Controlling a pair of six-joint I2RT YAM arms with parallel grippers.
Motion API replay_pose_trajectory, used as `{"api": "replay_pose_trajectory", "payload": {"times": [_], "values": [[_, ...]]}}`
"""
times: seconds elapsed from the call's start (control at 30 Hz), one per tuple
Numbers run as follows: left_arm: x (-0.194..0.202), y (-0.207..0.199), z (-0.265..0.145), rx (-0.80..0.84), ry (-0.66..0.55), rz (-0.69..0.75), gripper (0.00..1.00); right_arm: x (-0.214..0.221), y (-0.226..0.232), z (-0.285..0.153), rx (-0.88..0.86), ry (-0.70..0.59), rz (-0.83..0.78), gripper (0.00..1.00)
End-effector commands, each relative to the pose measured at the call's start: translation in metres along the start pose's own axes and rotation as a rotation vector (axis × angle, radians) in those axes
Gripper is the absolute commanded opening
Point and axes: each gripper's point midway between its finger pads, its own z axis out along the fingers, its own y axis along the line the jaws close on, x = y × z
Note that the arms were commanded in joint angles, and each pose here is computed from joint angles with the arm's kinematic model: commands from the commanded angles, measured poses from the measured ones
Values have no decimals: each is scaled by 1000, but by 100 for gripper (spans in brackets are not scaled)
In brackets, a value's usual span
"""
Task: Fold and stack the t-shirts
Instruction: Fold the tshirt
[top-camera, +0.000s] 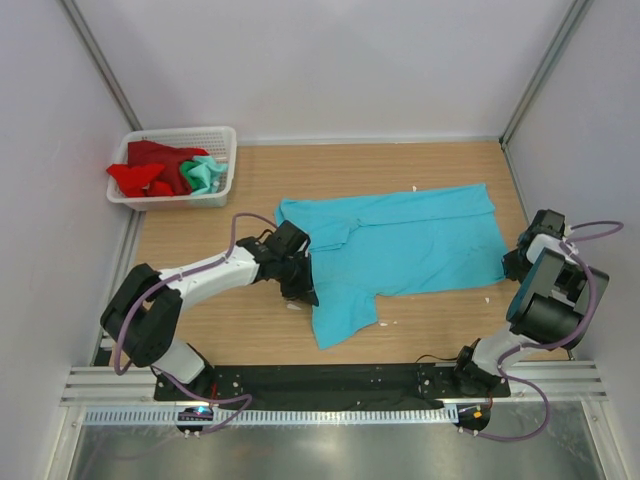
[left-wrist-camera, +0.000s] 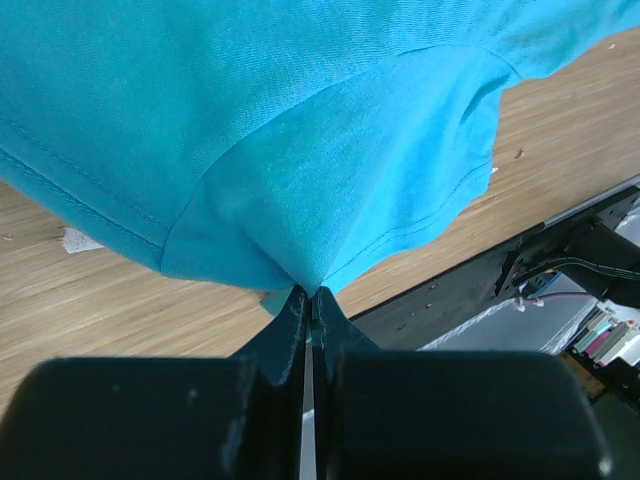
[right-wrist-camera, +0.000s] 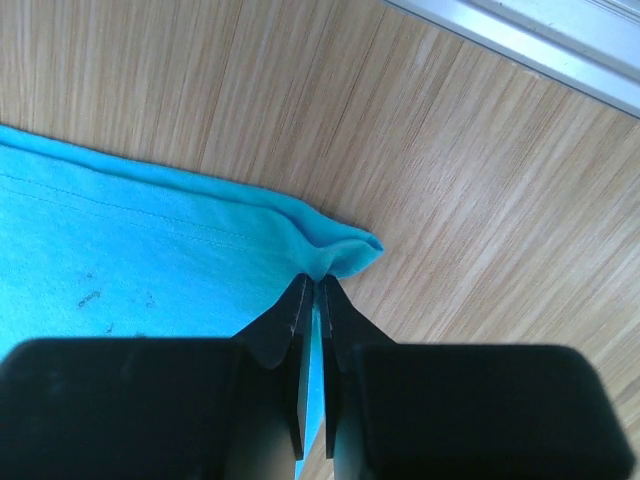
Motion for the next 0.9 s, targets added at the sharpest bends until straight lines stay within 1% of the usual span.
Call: {"api": "replay_pose_trajectory", "payload": {"times": [0.0, 0.1, 0.17, 0.2, 0.23, 0.27, 0.33, 0.4, 0.53, 0.63, 0.87], "values": [[-8, -13, -16, 29, -40, 46, 0, 5, -8, 2, 19, -7, 22, 12], [-9, -13, -17, 31, -44, 49, 0, 4, -11, 1, 29, -8, 6, 13], [-9, -14, -18, 31, -48, 52, 0, 5, -13, 0, 37, -4, -5, 17], [-9, -15, -18, 34, -48, 55, 0, 2, -14, -2, 41, -14, -18, 34], [-9, -15, -18, 35, -50, 56, 0, -1, -14, -4, 44, -26, -21, 41], [-9, -15, -18, 36, -47, 56, 0, -2, -16, -7, 51, -30, -21, 45], [-10, -17, -16, 42, -42, 57, 0, -11, -19, -15, 59, -72, -9, 46], [-10, -18, -16, 48, -36, 58, 0, -18, -21, -18, 64, -85, 12, 45], [-10, -20, -16, 52, -34, 68, 0, -22, -24, -14, 76, -73, 19, 43], [-10, -19, -17, 49, -34, 70, 0, -26, -23, -15, 64, -87, 17, 44], [-11, -18, -18, 53, -28, 73, 0, -24, -24, -8, 67, -70, 23, 45]]}}
